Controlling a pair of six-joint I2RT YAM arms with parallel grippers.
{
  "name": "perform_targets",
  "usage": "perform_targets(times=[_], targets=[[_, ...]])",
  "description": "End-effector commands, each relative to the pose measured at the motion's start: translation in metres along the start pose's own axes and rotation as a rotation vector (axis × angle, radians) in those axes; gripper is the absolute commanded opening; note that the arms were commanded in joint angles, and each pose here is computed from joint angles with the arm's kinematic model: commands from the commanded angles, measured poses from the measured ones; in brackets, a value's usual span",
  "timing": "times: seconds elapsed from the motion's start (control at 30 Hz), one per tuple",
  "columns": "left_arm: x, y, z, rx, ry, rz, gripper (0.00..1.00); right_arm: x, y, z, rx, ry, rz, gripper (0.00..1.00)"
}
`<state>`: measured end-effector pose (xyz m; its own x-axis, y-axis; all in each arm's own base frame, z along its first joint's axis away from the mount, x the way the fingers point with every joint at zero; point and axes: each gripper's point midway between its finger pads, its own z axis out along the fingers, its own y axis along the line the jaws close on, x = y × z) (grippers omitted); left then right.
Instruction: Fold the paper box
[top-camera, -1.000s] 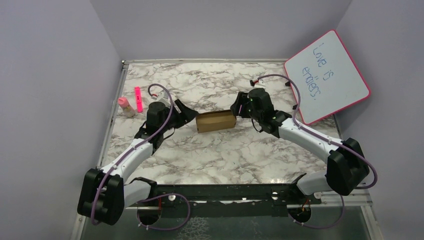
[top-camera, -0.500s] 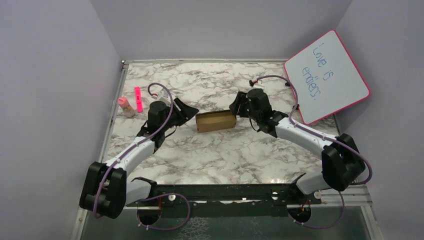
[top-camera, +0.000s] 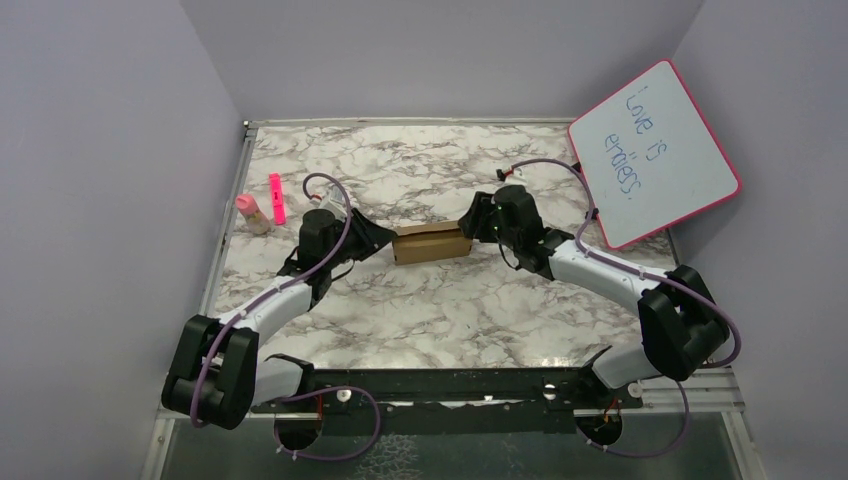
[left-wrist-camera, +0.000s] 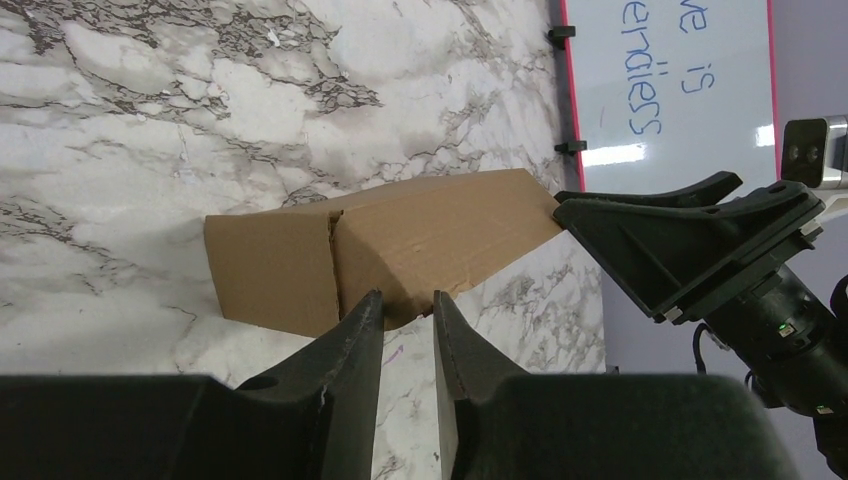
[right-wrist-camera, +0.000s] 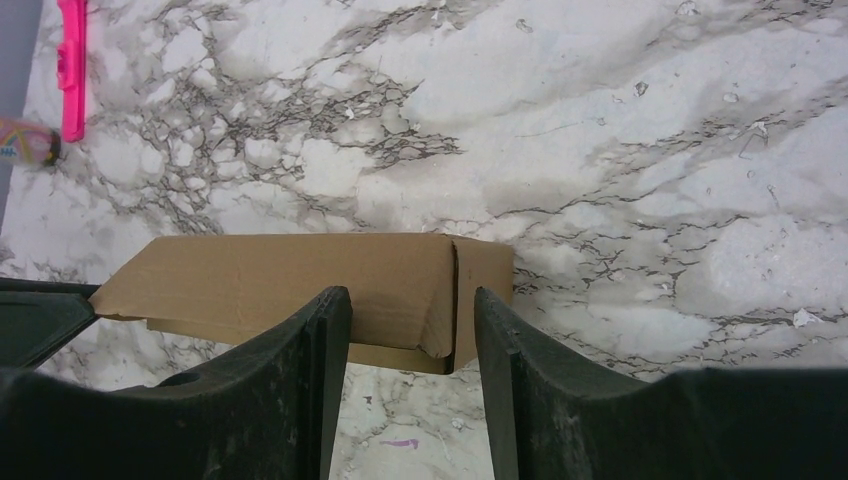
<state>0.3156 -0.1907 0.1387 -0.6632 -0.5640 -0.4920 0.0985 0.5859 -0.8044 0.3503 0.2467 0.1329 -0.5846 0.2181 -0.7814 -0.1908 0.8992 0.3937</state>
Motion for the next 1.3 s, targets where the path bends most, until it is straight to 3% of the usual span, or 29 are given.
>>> perform_targets(times=[0.0, 0.6, 0.9, 1.27], targets=[[0.015, 0.014, -0.002, -0.024, 0.034, 0.008, 0.24, 0.011, -0.003, 0.002, -0.011, 0.024, -0.002, 0.52], [0.025, 0.048, -0.003, -0.126, 0.041, 0.052, 0.26, -0.006, 0.001, -0.005, -0.026, -0.01, -0.021, 0.54], [0.022, 0.059, -0.004, -0.189, 0.031, 0.082, 0.34, -0.024, -0.004, -0.006, -0.048, -0.029, 0.01, 0.57], [0.026, 0.06, -0.001, -0.176, 0.047, 0.071, 0.34, 0.005, -0.01, 0.0, -0.138, 0.08, 0.085, 0.54]])
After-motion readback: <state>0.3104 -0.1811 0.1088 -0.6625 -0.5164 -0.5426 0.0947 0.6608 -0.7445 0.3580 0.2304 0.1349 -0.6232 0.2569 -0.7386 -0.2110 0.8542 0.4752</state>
